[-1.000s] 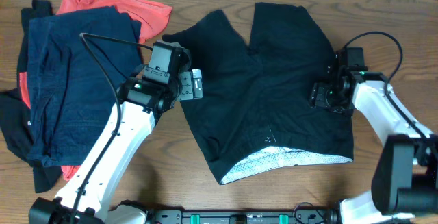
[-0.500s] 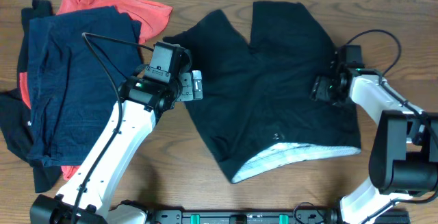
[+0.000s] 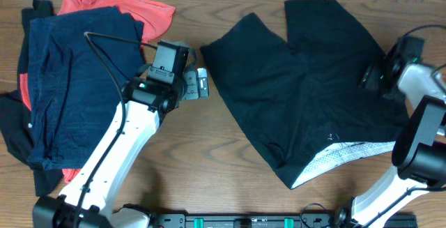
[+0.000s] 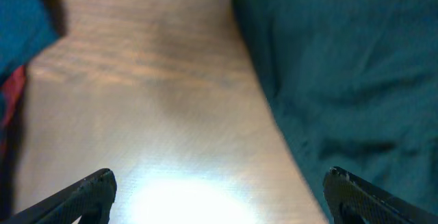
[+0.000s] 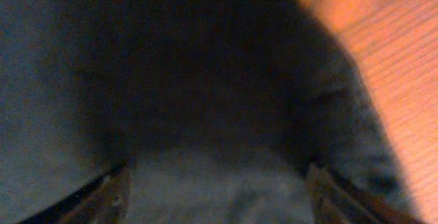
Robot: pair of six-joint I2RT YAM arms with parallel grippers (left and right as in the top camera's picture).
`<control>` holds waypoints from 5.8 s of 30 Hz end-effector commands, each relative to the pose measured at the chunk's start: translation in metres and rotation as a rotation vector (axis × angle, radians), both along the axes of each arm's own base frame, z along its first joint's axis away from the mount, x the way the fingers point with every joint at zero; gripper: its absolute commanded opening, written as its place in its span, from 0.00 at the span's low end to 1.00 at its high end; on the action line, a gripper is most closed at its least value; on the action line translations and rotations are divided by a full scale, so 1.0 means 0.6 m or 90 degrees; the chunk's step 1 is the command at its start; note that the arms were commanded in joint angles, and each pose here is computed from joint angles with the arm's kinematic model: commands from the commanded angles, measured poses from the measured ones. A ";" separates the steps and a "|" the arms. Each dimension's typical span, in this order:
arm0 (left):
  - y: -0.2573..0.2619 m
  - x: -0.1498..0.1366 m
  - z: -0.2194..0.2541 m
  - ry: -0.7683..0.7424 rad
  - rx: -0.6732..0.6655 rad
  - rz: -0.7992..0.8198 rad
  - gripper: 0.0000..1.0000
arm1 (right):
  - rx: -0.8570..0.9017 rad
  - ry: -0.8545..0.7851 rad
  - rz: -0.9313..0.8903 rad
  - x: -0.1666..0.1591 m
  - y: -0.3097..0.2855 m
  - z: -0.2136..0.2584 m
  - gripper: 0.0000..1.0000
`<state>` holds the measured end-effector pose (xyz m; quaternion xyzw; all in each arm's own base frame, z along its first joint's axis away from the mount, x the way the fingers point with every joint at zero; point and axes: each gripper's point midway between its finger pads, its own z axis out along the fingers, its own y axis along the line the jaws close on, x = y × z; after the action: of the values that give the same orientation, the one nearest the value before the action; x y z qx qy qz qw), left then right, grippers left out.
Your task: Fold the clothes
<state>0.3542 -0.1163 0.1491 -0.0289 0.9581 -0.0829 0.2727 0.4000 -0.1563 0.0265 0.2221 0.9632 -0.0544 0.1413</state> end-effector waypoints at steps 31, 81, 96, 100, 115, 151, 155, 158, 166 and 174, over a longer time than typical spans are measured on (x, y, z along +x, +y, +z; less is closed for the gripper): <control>-0.087 0.242 -0.188 -0.123 0.006 -0.082 0.54 | 0.131 -0.175 0.342 0.136 0.272 0.318 0.85; 0.158 -0.256 -0.141 0.555 0.156 0.194 0.06 | 0.287 0.096 0.401 -0.015 0.466 0.137 0.81; 0.135 -0.099 -0.165 0.313 0.085 0.185 0.41 | 0.086 0.165 0.338 -0.056 0.442 0.040 0.83; 0.143 -0.080 -0.162 0.278 0.106 0.178 0.41 | 0.100 0.185 0.357 -0.084 0.467 0.014 0.85; 0.136 -0.032 -0.154 0.204 0.123 0.093 0.67 | 0.110 0.226 0.401 -0.157 0.496 -0.067 0.87; 0.046 0.148 -0.103 -0.071 0.019 -0.064 0.92 | -0.050 -0.446 0.616 0.168 0.406 0.219 0.99; 0.016 0.182 -0.122 -0.061 -0.007 -0.115 0.92 | 0.001 -0.432 0.635 0.119 0.421 0.255 0.99; -0.005 0.212 -0.132 -0.064 0.002 -0.146 0.92 | 0.015 -0.397 0.632 0.090 0.417 0.256 0.99; -0.077 0.240 -0.163 -0.039 0.006 -0.217 0.92 | 0.094 -0.300 0.597 0.037 0.420 0.218 0.99; -0.107 0.228 -0.205 -0.014 0.009 -0.240 0.91 | 0.105 -0.294 0.600 0.032 0.423 0.216 0.99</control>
<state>0.4883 -0.1793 0.0328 0.1464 0.9444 -0.1238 0.2671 0.4201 0.0907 0.1533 -0.2205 0.9056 0.1241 0.3405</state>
